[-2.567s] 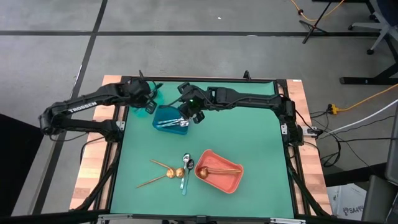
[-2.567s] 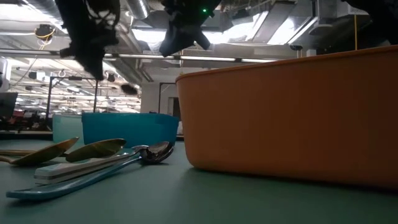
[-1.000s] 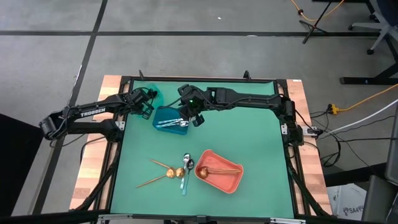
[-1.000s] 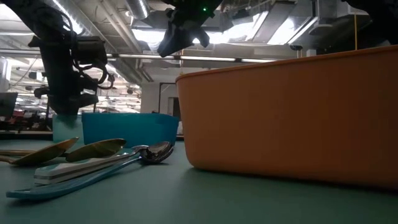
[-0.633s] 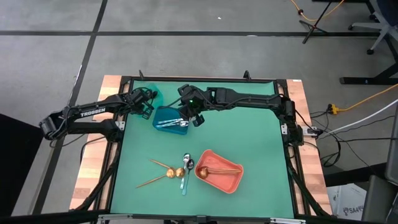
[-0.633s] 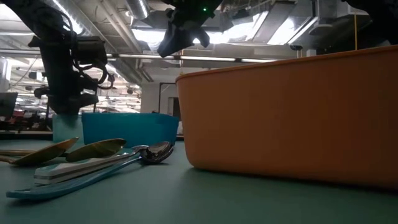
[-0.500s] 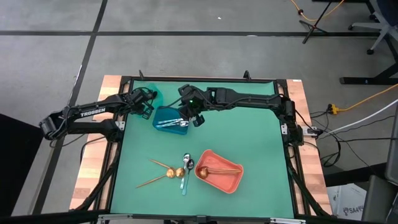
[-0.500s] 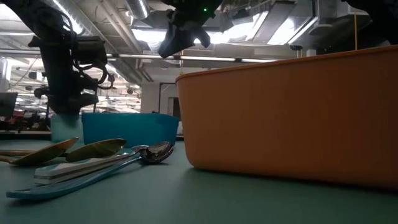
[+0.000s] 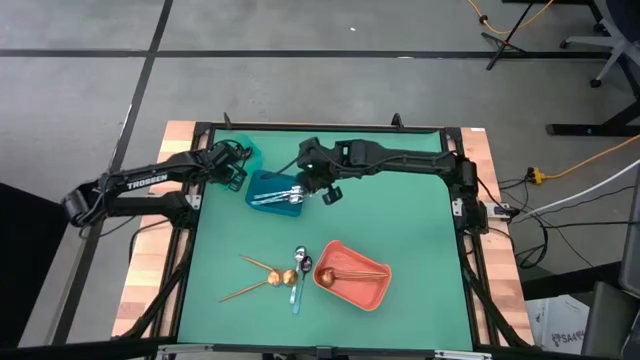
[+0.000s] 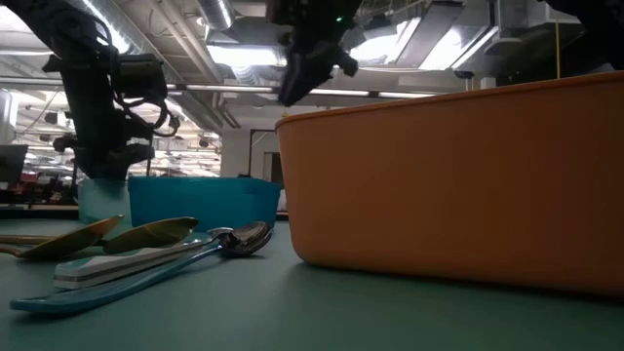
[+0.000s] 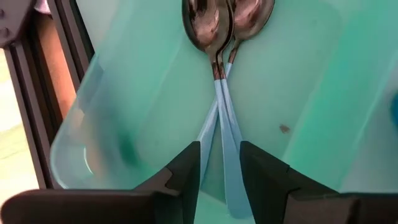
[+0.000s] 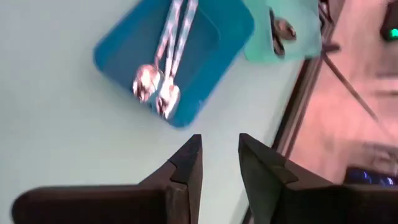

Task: Sort silverware by color (type)
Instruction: Put the yellow spoon into the orange bin

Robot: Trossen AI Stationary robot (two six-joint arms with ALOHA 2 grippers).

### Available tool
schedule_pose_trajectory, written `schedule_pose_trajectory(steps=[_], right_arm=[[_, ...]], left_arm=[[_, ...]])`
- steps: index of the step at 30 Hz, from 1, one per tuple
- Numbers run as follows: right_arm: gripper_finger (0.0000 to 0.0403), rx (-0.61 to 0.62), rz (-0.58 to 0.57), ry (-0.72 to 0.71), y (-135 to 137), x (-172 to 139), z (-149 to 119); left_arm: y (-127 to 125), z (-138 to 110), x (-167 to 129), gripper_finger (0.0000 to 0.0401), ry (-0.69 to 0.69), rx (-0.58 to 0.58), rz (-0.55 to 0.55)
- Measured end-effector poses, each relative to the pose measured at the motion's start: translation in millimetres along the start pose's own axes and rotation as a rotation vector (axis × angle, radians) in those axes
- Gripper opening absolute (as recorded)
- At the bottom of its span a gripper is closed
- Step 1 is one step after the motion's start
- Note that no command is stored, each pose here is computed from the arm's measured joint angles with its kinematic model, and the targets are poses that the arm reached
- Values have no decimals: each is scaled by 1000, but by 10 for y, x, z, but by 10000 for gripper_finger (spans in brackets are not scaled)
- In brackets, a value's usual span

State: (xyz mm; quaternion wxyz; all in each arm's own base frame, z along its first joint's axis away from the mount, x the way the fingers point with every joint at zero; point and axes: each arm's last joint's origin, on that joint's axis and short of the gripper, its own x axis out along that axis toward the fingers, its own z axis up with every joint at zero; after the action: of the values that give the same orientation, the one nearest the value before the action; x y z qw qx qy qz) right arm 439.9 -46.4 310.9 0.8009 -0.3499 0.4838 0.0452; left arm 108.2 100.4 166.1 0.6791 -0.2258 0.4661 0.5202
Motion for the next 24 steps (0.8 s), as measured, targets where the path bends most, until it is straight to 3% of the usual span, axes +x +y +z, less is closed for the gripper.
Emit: schedule_pose_trajectory(steps=[10, 18, 24], right_arm=[[97, 89, 52, 117, 38, -418, -193], [97, 221, 91, 189, 82, -700, -333], [97, 292, 173, 340, 186, -753, -458]], left_arm=[[-2, 184, -298, 101, -119, -34, -102], [-180, 180, -515, 101, -193, 23, -343], [-419, 85, -689, 101, -228, 78, -540]])
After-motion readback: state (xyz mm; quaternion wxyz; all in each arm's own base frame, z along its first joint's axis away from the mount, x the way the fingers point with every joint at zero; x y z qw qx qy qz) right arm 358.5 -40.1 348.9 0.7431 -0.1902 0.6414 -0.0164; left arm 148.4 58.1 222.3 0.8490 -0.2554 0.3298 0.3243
